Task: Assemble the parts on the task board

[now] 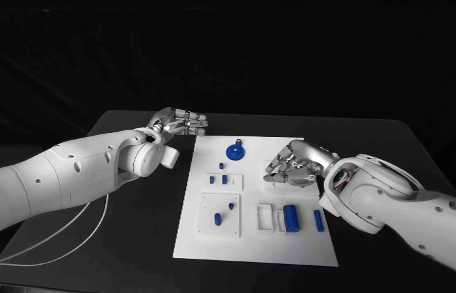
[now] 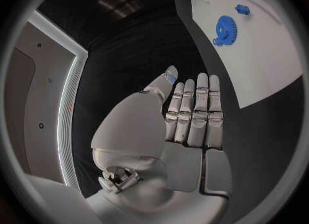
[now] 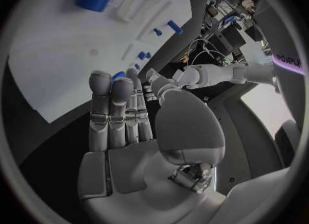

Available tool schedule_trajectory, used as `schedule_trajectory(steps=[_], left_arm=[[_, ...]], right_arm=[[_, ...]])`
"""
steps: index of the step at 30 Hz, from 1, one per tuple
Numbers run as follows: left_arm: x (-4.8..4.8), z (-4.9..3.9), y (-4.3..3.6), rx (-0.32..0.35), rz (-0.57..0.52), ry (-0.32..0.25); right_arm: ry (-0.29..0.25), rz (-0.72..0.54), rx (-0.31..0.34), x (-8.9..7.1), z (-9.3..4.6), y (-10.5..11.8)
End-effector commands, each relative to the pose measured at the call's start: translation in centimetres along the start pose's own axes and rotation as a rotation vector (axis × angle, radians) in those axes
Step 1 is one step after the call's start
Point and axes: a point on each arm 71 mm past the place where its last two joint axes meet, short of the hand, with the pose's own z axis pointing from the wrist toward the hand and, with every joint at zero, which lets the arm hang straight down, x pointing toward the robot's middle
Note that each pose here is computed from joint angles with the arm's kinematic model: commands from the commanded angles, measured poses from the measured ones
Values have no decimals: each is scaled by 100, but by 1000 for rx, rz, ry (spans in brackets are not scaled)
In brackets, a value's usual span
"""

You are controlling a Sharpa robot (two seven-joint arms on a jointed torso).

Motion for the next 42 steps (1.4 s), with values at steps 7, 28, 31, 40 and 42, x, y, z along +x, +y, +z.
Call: schedule_trajectory(steps=[7,28,31,40,42], left_arm=[[13,-101,-15,47,7,51],[105,-300,26,60,-11,99],[132,-308,31,60,-24,118],[201,-322,37,61,-37,148],[209,-323,37,61,-38,151]], right_arm=[[224,205,246,-54,-191,-395],[445,166,532,167,-461,-607],[455,158,536,228,-460,-596],[472,146,535,417,-423,-550],[470,144,534,448,-405,-539]])
